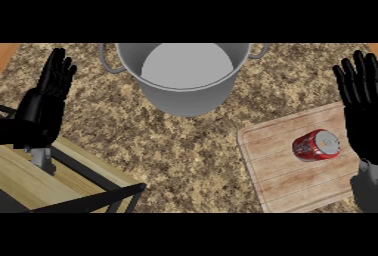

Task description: Pick the can from the cutting board and place it in the pot

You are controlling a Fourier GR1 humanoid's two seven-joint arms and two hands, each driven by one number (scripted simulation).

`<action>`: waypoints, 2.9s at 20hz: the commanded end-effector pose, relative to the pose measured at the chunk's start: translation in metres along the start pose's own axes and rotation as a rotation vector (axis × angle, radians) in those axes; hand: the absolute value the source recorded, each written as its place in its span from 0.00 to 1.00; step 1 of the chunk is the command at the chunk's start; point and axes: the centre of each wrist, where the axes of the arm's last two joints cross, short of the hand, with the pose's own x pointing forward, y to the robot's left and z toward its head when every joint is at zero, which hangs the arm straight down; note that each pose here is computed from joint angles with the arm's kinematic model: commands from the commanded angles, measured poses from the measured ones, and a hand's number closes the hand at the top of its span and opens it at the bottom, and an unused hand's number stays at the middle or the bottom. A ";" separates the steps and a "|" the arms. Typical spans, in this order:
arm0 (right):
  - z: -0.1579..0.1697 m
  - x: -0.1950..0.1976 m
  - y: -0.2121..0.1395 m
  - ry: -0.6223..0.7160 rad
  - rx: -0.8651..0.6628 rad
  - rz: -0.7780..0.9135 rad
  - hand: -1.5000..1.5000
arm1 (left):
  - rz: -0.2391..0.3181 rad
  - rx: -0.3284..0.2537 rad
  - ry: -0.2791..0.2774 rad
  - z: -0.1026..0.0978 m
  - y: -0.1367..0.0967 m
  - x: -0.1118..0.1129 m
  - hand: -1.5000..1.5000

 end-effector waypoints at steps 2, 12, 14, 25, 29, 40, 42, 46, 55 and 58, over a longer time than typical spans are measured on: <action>0.014 -0.023 0.003 0.230 0.161 0.097 1.00 | 0.007 -0.086 0.195 0.029 -0.010 -0.052 0.50; 0.024 0.001 0.001 -0.087 -0.041 0.411 0.00 | 0.053 -0.254 0.516 0.065 -0.020 -0.087 0.50; 0.028 0.009 0.000 -0.154 -0.029 0.372 0.00 | 0.032 -0.271 0.519 0.057 -0.031 -0.087 0.50; 0.021 0.064 -0.008 0.289 0.157 0.542 0.00 | 0.044 -0.307 0.518 0.051 -0.037 -0.075 0.50; 0.013 0.078 -0.008 0.386 0.149 0.500 0.00 | 0.049 -0.305 0.537 0.056 -0.031 -0.088 0.50; 0.012 0.054 -0.010 0.729 0.397 0.605 0.00 | 0.053 -0.329 0.514 0.046 -0.041 -0.084 0.50; 0.017 0.040 -0.010 0.742 0.392 0.589 0.00 | 0.035 -0.318 0.511 0.045 -0.033 -0.085 0.50; 0.018 0.035 -0.025 0.715 0.363 0.627 0.00 | 0.045 -0.329 0.507 0.051 -0.039 -0.086 0.50; 0.036 0.012 -0.047 0.656 0.329 0.501 0.00 | 0.042 -0.317 0.521 0.053 -0.030 -0.090 0.50; 0.039 0.006 -0.053 0.628 0.333 0.386 0.00 | 0.038 -0.306 0.515 0.056 -0.030 -0.088 0.50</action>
